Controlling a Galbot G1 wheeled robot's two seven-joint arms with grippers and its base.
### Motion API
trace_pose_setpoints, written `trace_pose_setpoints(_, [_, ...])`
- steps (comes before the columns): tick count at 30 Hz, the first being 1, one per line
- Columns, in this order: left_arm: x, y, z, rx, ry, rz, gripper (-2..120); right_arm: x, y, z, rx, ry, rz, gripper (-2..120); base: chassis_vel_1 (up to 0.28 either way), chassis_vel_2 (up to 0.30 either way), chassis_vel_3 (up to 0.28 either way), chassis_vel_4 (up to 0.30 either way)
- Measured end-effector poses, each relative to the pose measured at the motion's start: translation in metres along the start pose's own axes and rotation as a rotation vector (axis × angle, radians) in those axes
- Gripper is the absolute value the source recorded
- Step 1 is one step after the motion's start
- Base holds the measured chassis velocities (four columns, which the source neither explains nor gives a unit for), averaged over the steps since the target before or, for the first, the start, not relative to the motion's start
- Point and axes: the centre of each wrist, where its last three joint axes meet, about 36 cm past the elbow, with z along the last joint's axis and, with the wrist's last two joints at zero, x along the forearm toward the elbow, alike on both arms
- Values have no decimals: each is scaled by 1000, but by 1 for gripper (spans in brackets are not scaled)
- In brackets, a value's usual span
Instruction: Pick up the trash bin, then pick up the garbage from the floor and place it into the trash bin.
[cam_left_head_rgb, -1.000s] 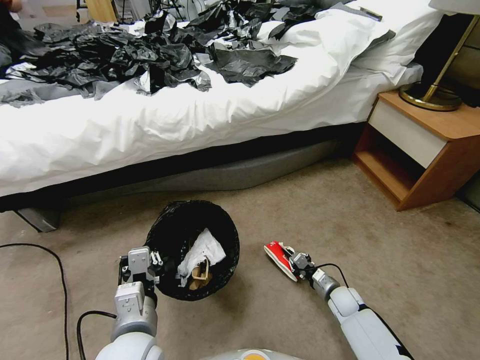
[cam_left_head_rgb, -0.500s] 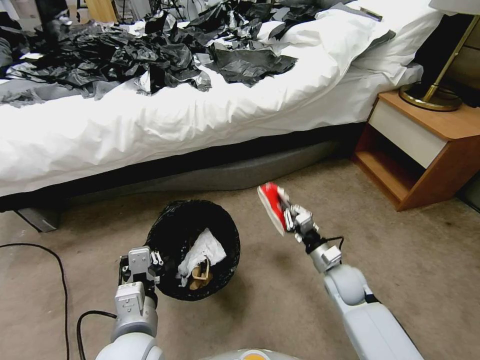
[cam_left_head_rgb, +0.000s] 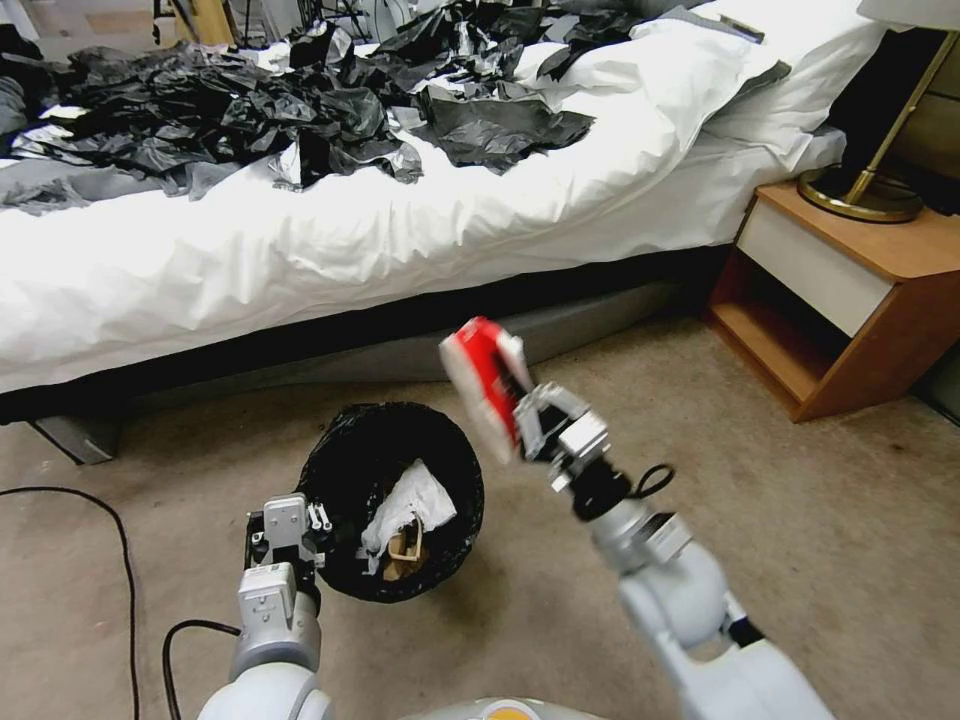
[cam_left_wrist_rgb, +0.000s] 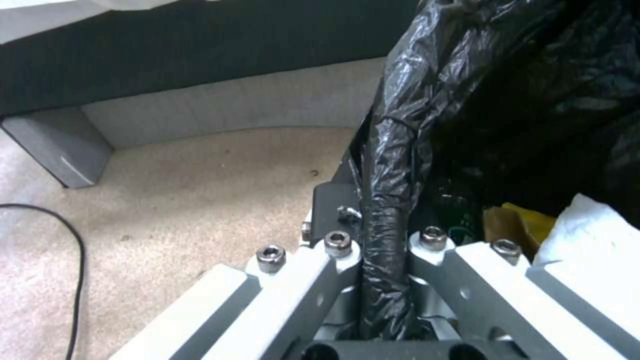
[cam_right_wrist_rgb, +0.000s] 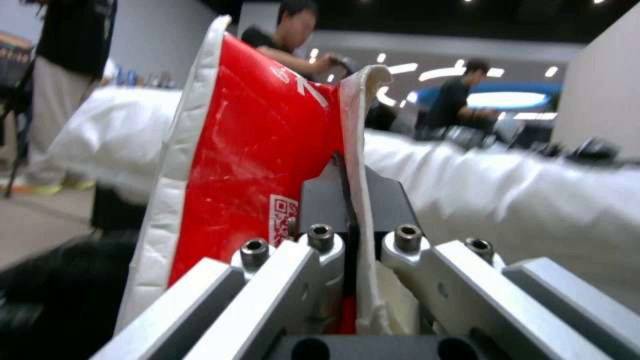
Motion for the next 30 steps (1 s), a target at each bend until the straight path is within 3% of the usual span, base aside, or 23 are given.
trace_pose_setpoints(4, [0,-1,0,0,-1,3,0,-2,21,21,-46,68,-28,0,0,0,0,0])
trace_pose_setpoints(21, [5,-4,-3,7,-4,10,0,-15,46,81,-66,223,-89,1,0,0,0,0])
trace_pose_setpoints(25, [5,-5,-3,8,-5,12,0,-17,49,85,-57,234,-101,19,0,0,0,0])
trace_pose_setpoints(30, [3,-5,-3,9,-8,12,0,-16,50,84,-58,234,-103,32,0,0,0,0])
